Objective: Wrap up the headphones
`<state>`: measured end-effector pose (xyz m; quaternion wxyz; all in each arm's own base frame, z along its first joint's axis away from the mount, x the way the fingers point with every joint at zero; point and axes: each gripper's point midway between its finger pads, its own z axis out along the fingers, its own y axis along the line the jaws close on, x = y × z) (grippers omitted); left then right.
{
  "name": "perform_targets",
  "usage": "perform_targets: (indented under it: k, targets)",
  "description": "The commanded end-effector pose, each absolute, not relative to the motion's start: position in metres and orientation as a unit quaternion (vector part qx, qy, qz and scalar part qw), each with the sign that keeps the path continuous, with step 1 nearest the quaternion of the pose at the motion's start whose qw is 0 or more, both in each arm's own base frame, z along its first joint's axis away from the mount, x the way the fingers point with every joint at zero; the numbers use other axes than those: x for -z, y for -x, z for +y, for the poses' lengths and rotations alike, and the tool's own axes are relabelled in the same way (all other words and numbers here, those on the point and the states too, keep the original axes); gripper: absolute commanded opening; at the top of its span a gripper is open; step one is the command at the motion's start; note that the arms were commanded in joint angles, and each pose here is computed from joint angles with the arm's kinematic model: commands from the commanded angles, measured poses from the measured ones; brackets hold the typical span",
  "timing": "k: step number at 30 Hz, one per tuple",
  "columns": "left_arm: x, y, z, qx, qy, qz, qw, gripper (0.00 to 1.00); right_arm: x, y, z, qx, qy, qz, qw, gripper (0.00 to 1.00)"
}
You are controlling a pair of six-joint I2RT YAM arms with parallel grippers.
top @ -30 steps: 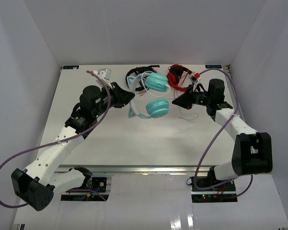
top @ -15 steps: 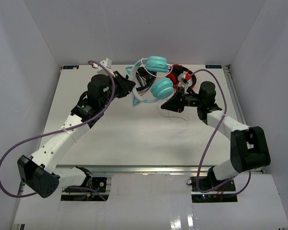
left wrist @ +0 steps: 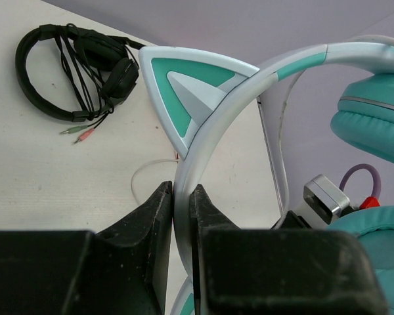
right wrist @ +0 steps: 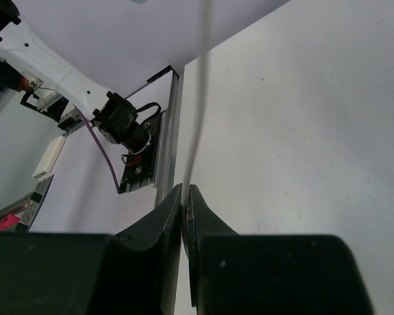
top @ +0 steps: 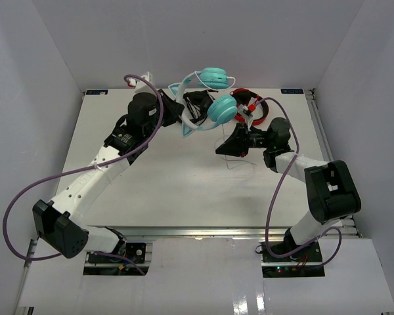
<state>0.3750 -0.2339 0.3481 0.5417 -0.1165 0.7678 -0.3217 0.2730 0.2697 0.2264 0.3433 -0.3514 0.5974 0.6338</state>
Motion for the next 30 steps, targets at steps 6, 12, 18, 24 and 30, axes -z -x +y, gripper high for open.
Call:
perform_targets:
  k: [6, 12, 18, 24, 30]
  targets:
    - [-0.425, -0.371, -0.23, 0.367, 0.134, 0.701, 0.597, 0.0, -0.239, -0.259, 0.281, -0.647, 0.384, 0.562, 0.342, 0.22]
    - [-0.432, -0.371, -0.231, 0.37, 0.131, 0.698, 0.598, 0.0, -0.234, -0.25, 0.29, -0.652, 0.393, 0.558, 0.329, 0.28]
    - [-0.449, -0.368, -0.229, 0.376, 0.133, 0.69, 0.604, 0.0, -0.231, -0.239, 0.3, -0.658, 0.407, 0.55, 0.315, 0.32]
    - [-0.462, -0.37, -0.221, 0.365, 0.15, 0.683, 0.615, 0.0, -0.222, -0.215, 0.306, -0.659, 0.435, 0.533, 0.303, 0.36]
    - [-0.475, -0.376, -0.209, 0.337, 0.165, 0.676, 0.634, 0.0, -0.212, -0.193, 0.307, -0.65, 0.455, 0.529, 0.301, 0.34]
